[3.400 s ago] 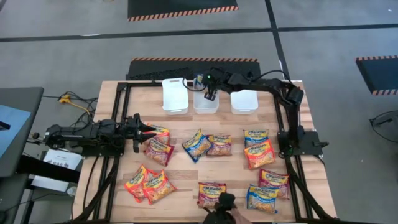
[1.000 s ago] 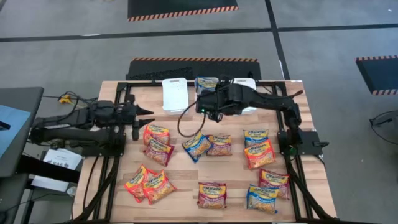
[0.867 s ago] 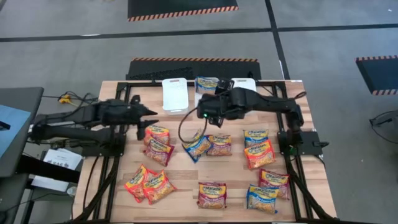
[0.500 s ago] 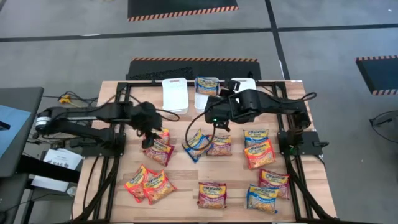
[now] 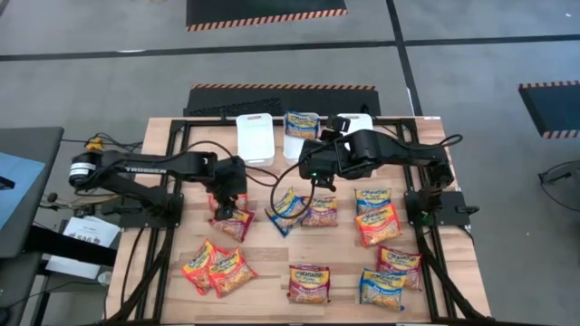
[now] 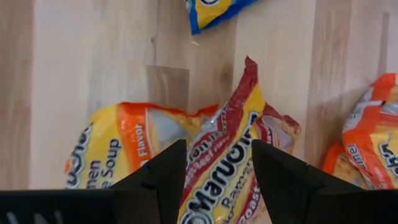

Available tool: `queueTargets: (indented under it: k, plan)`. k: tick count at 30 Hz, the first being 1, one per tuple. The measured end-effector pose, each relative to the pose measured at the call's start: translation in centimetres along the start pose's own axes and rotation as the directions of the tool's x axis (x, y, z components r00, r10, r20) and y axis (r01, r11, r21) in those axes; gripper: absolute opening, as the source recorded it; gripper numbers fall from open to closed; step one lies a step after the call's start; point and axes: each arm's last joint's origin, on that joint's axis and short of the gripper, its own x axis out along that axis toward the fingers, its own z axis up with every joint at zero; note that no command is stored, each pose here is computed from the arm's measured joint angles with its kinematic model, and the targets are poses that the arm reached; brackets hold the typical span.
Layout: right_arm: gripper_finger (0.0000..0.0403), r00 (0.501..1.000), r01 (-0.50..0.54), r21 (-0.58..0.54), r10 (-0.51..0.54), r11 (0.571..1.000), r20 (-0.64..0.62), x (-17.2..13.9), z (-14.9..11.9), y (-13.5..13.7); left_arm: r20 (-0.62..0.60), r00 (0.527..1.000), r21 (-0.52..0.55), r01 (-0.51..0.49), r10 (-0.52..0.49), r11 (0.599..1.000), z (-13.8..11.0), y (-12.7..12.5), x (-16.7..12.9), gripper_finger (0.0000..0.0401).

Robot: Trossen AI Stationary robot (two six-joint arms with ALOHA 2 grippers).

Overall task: Sort Maruchan noodles
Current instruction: Put the red noodle pack into the right white bin

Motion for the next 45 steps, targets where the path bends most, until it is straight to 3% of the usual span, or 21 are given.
queueTargets:
  k: [22, 26, 33, 45]
  plan:
    - [0.0182, 1.0, 0.002, 0.0, -0.002, 1.0, -0.002, 0.1, 0.0, 0.0, -0.218, 0.965, -0.032, 0.142, -0.146, 0.989, 0.2, 0.8, 6.7, 0.0163]
    - [0.0182, 1.0, 0.01, 0.009, -0.01, 1.0, -0.008, 0.3, 0.0, -0.3, -0.234, 0.959, -0.036, 0.153, -0.157, 0.988, 0.1, 0.8, 7.1, 0.0127]
    - [0.0182, 0.999, 0.023, 0.028, -0.023, 0.999, -0.028, 1.0, 0.0, -1.1, -0.238, 0.954, 0.012, 0.189, -0.18, 0.982, 0.1, 0.7, 7.1, 0.0013]
    - [0.0182, 0.996, 0.058, 0.069, -0.053, 0.996, -0.072, 2.6, -0.2, -2.8, -0.186, 0.964, 0.089, 0.208, -0.189, 0.974, 0.8, 0.4, 5.4, 0.0]
